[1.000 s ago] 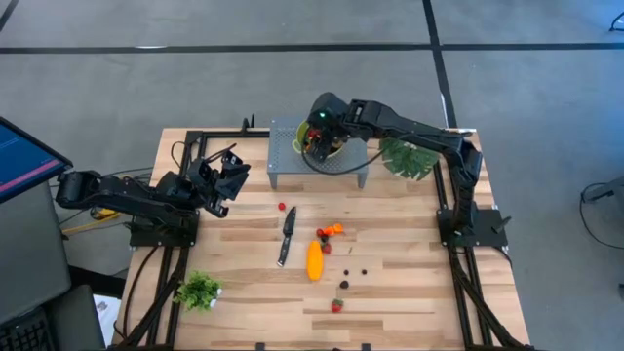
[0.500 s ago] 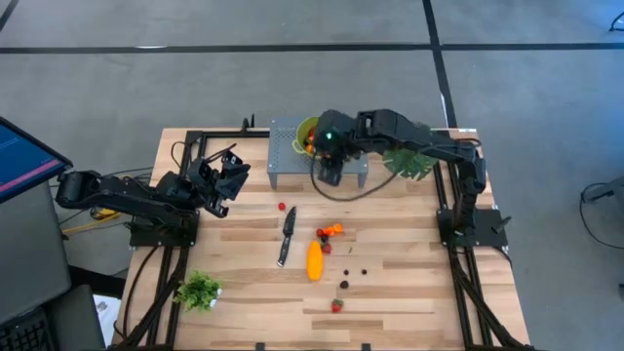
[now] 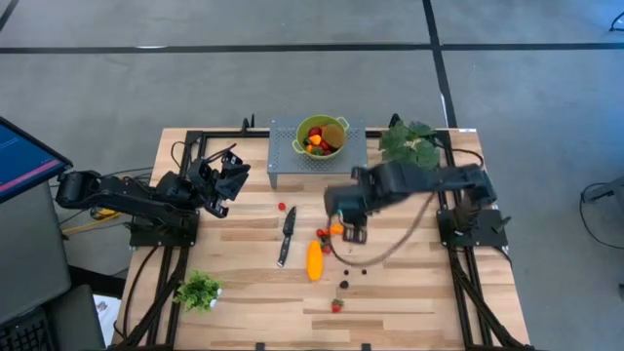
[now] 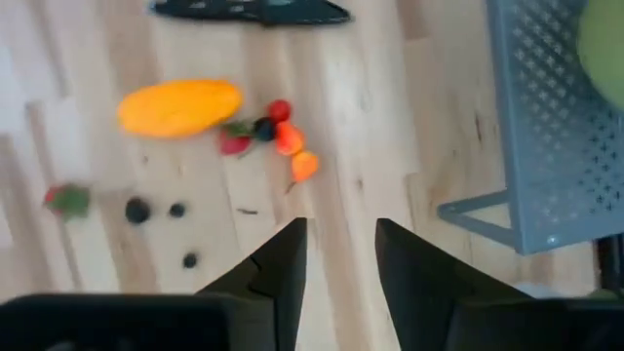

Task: Pick & Place Fruit
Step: Put the blueberry into the green strainer bowl on the shelf

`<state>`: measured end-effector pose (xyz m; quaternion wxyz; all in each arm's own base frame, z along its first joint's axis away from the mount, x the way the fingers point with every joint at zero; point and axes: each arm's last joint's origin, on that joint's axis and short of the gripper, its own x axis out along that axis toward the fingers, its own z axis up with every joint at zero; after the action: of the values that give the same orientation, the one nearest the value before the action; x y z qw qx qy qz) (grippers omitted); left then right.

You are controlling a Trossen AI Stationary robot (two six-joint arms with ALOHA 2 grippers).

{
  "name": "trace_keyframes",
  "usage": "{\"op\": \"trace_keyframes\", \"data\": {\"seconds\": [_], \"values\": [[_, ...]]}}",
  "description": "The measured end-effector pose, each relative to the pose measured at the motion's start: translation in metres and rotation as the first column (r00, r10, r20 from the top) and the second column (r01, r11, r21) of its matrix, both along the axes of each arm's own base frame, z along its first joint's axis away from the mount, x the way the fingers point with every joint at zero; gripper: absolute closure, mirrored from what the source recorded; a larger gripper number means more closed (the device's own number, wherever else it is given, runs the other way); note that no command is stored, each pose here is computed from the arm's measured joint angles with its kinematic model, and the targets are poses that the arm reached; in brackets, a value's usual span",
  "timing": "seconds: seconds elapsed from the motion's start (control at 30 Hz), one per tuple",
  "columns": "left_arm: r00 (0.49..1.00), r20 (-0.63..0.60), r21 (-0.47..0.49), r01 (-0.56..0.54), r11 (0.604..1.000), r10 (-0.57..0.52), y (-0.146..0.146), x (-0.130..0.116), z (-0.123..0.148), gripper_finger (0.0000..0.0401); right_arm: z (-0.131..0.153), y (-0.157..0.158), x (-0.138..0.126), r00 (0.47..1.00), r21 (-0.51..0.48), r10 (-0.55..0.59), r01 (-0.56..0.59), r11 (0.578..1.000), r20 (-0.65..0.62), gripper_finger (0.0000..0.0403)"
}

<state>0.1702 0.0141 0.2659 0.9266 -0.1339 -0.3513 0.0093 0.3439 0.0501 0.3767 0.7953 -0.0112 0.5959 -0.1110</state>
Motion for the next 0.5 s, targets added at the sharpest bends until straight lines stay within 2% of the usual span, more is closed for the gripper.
{"op": "trace_keyframes", "data": {"seconds": [0.17,0.33,0.5], "values": [[1.000,0.000,0.000,0.000,1.000,0.000,0.000,0.000,0.000,0.0295,-0.003,0.036,-0.006,0.999,-0.146,0.045,-0.041,0.988,0.022,0.0295],[1.000,0.000,-0.001,0.000,1.000,0.000,0.000,0.000,0.000,0.0295,-0.002,0.064,-0.014,0.992,-0.225,0.120,-0.106,0.969,0.048,0.0296],[1.000,0.000,-0.003,-0.004,1.000,0.004,0.000,0.000,0.000,0.0295,0.000,0.077,-0.020,0.988,-0.293,0.135,-0.109,0.950,0.070,0.0303]]}}
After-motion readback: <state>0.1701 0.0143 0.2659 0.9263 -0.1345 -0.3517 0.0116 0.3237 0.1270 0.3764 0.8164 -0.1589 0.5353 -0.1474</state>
